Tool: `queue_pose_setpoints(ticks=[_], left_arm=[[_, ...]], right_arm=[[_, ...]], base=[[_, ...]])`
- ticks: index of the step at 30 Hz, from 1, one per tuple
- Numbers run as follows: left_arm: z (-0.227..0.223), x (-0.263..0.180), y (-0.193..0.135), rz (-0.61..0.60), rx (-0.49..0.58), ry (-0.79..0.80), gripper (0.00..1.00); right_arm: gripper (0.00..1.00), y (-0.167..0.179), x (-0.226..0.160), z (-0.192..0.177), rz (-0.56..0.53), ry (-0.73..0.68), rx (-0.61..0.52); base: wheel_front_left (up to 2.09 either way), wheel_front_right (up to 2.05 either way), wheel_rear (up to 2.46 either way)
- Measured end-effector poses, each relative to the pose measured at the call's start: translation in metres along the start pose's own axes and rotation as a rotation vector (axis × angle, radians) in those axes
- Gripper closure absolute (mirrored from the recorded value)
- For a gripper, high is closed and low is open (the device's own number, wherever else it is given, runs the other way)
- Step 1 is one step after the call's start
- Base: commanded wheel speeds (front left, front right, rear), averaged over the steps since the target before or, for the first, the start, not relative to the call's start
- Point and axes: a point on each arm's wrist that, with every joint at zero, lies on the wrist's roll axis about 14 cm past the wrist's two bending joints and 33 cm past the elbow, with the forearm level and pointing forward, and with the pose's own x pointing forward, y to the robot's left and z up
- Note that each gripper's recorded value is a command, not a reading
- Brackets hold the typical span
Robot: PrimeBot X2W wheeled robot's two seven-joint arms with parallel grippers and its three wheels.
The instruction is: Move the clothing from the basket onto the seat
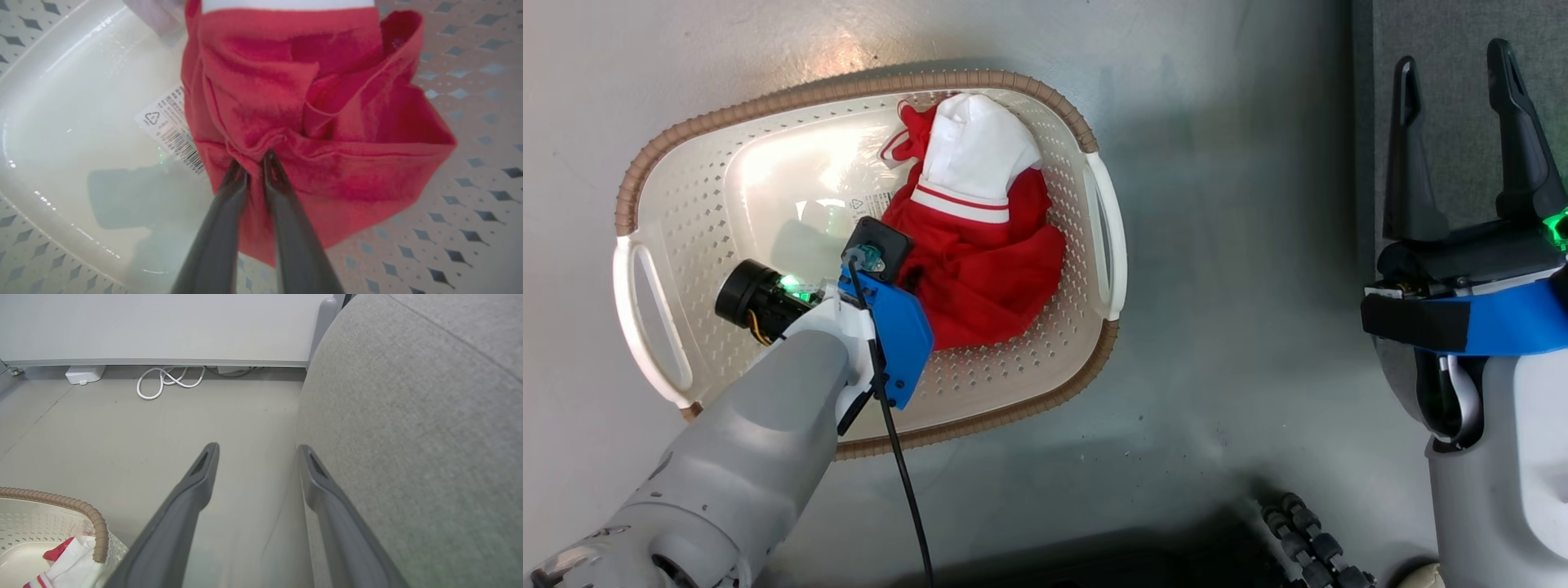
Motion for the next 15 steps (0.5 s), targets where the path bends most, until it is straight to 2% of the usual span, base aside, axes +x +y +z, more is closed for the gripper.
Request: queue_pose_setpoints(ticks=[15], left_arm=[[0.028, -0.015, -0.015, -0.026, 0.030, -0.092, 1.00]], right_arm=[[0.00, 0.001, 0.000, 0.017, -0.002, -0.033, 0.012]], base=[[0.00, 0.00, 0.00]])
